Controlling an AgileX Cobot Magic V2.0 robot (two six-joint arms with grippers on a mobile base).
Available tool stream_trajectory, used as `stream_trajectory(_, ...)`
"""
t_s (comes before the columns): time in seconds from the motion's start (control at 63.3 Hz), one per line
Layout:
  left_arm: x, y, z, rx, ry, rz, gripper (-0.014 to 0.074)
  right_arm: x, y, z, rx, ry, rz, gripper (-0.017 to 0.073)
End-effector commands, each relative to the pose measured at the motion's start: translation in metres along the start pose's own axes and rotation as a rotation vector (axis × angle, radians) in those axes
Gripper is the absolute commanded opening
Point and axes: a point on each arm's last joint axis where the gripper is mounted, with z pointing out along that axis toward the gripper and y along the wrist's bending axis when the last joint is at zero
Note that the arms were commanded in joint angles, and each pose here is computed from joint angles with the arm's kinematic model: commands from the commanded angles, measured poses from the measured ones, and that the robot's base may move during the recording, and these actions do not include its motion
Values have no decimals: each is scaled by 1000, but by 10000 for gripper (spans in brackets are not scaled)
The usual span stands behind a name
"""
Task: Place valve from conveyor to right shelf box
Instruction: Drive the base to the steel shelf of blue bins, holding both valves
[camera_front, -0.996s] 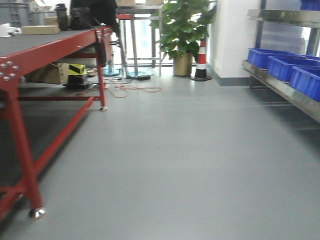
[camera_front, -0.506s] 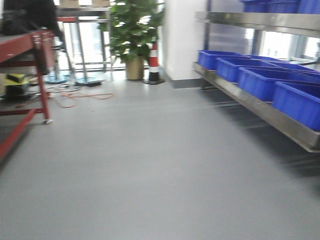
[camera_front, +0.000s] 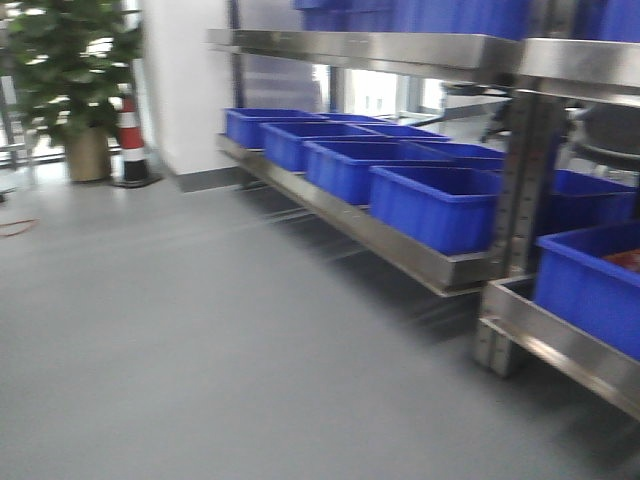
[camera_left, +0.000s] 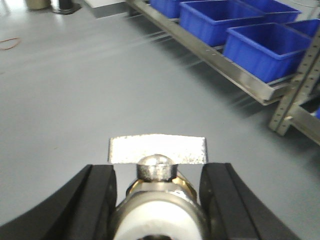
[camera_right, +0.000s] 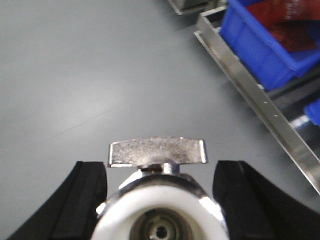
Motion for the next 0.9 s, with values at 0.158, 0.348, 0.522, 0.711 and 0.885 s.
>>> stream_trajectory(0.158,-7,-1,-3,3,-68,-5,-111,-6,0,-6,13,-71,-14,-167)
stream_trajectory(0.348,-7,-1,-3,3,-68,-5,-111,-6,0,-6,13,-71,-14,-167)
stream_trajectory(0.522,-7,-1,-3,3,-68,-5,-111,-6,0,-6,13,-71,-14,-167)
stream_trajectory(0.711,-7,-1,-3,3,-68,-5,-111,-6,0,-6,11,-72,-13,-167)
stream_trajectory(0.885,-7,-1,-3,3,-68,-5,-111,-6,0,-6,11,-72,-13,-167)
